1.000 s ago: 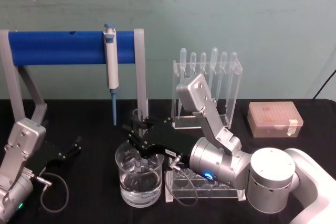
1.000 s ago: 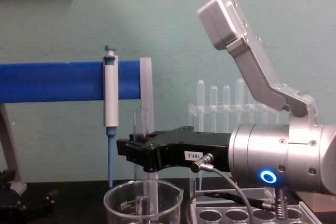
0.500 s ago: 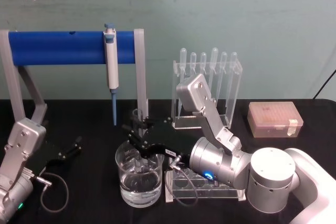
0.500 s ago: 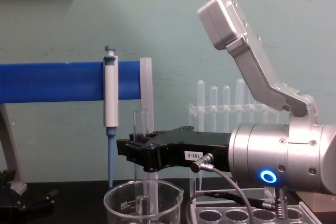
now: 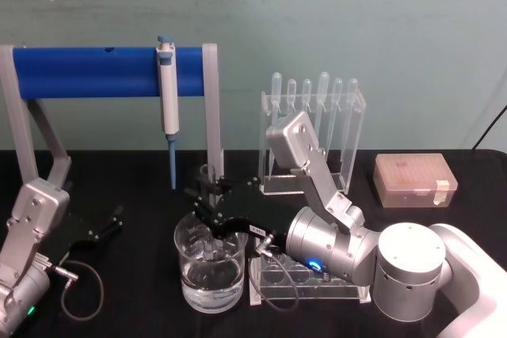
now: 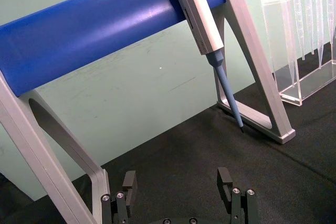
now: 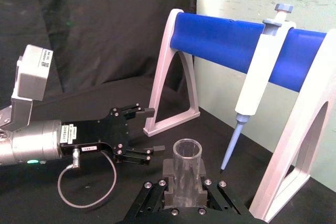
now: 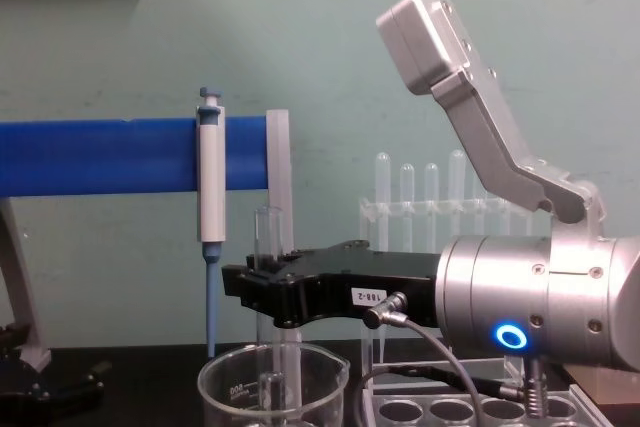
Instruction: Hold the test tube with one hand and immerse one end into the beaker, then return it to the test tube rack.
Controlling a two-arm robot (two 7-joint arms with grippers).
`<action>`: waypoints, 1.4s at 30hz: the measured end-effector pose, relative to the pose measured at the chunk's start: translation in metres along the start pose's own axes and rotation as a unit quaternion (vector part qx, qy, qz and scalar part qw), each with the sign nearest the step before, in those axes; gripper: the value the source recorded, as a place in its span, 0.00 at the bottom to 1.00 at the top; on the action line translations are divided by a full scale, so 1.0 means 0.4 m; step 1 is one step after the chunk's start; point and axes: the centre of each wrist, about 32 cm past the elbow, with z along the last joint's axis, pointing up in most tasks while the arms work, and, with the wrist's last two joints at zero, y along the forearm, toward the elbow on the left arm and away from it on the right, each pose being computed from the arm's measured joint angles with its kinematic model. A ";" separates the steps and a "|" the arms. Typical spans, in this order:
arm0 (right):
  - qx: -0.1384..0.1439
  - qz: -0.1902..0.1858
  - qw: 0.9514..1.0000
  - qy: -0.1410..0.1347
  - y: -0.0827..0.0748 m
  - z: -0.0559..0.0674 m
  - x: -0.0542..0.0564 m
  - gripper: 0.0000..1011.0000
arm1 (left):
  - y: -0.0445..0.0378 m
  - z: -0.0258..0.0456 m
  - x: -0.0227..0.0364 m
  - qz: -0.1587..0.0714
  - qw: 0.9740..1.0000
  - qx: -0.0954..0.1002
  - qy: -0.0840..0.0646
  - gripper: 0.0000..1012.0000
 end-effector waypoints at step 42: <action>0.000 0.000 1.000 0.000 0.000 0.000 0.000 0.22 | 0.000 0.000 0.000 0.000 1.000 0.000 0.000 0.99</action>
